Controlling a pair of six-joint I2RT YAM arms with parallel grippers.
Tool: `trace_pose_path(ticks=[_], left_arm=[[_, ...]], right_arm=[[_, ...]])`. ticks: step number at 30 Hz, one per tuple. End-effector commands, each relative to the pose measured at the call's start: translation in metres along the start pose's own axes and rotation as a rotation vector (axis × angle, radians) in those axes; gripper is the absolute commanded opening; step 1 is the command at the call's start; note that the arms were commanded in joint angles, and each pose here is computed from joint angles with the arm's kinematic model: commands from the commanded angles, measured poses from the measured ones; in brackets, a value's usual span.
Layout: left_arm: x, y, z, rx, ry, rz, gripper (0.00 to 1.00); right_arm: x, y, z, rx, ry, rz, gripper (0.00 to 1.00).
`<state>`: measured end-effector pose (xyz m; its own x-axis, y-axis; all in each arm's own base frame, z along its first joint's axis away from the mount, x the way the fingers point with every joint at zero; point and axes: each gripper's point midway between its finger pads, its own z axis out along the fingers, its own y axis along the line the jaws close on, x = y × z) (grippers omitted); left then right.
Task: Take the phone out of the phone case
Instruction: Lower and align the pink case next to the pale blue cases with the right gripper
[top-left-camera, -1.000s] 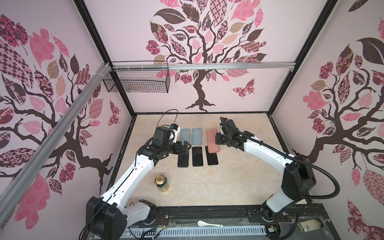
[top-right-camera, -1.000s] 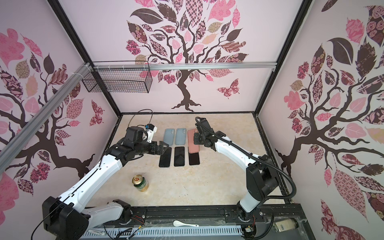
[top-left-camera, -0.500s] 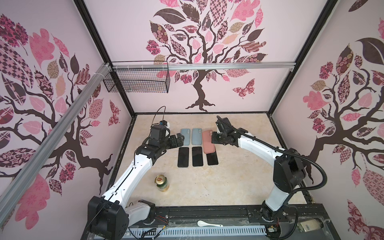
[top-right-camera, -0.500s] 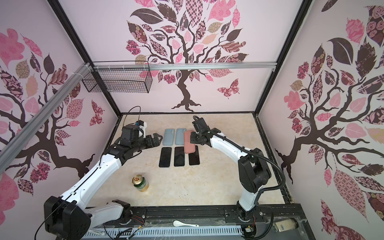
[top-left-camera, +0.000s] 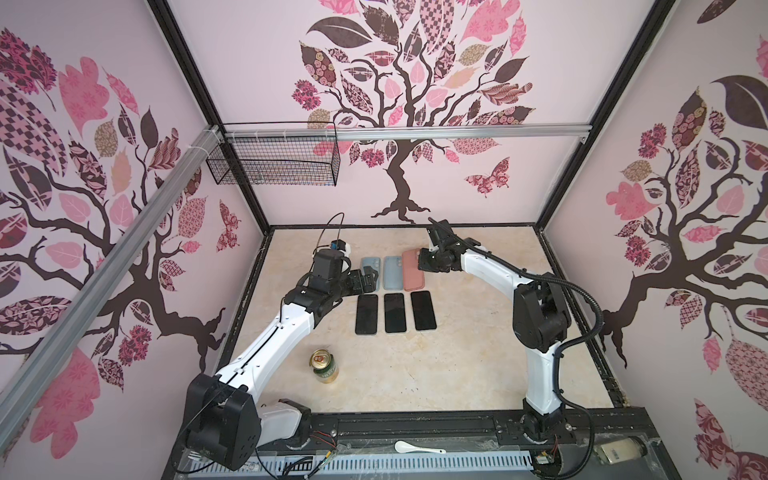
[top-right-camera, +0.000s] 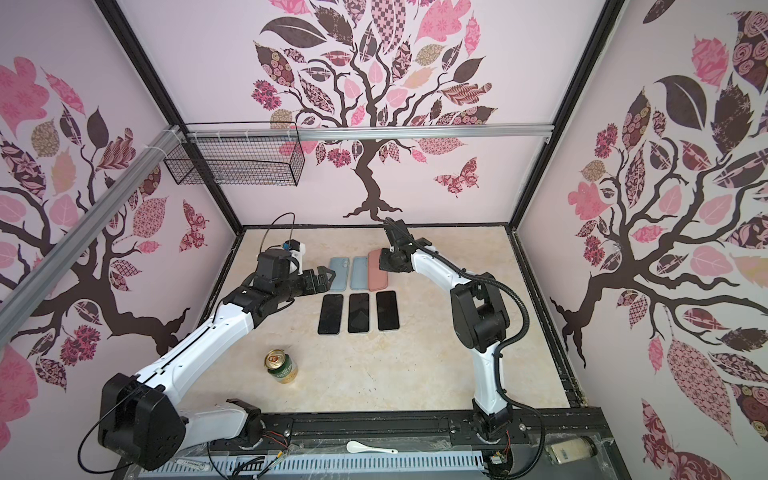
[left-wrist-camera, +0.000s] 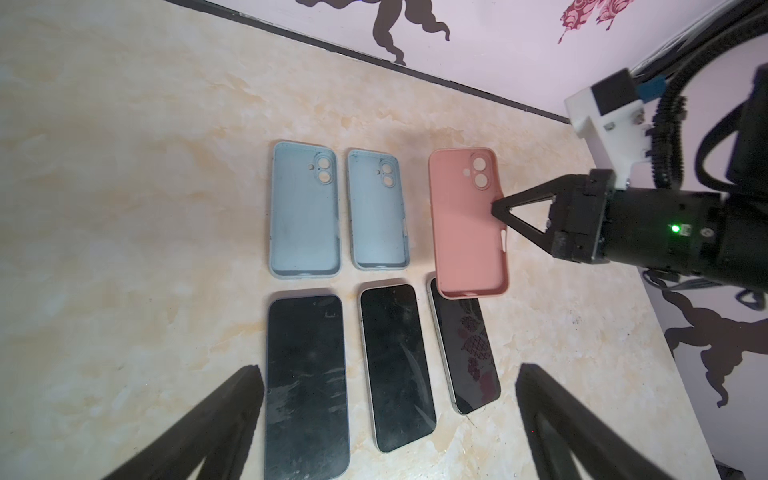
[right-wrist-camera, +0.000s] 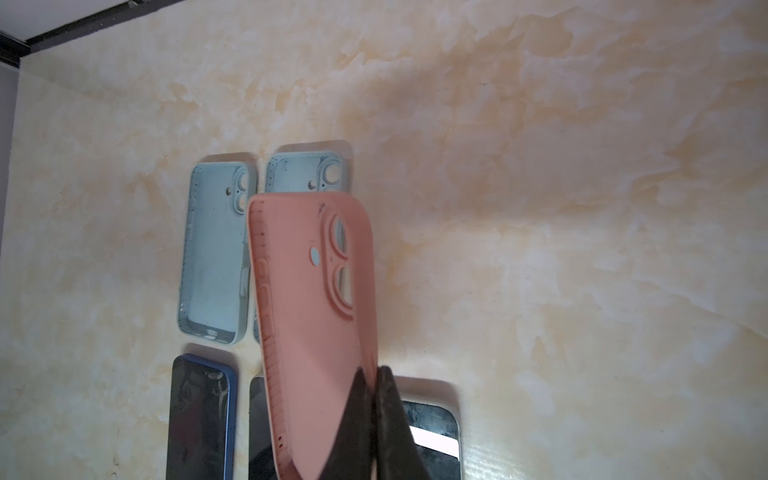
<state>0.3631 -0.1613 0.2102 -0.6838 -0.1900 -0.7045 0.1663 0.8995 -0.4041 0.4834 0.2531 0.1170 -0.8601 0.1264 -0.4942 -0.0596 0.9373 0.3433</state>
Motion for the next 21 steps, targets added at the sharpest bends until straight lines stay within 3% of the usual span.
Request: trace_pose_path(ticks=[1, 7, 21], left_arm=[[0.000, 0.004, 0.012, -0.017, -0.019, 0.007, 0.98], [-0.003, -0.003, 0.023, -0.007, -0.005, 0.006, 0.98], [0.003, -0.001, 0.021, -0.015, 0.023, 0.033, 0.98]], right_arm=[[0.005, -0.016, 0.021, 0.016, 0.079, 0.003, 0.00], [-0.005, -0.023, 0.034, -0.043, 0.094, 0.030, 0.00], [-0.013, -0.041, 0.070, -0.010, 0.151, 0.044, 0.00]])
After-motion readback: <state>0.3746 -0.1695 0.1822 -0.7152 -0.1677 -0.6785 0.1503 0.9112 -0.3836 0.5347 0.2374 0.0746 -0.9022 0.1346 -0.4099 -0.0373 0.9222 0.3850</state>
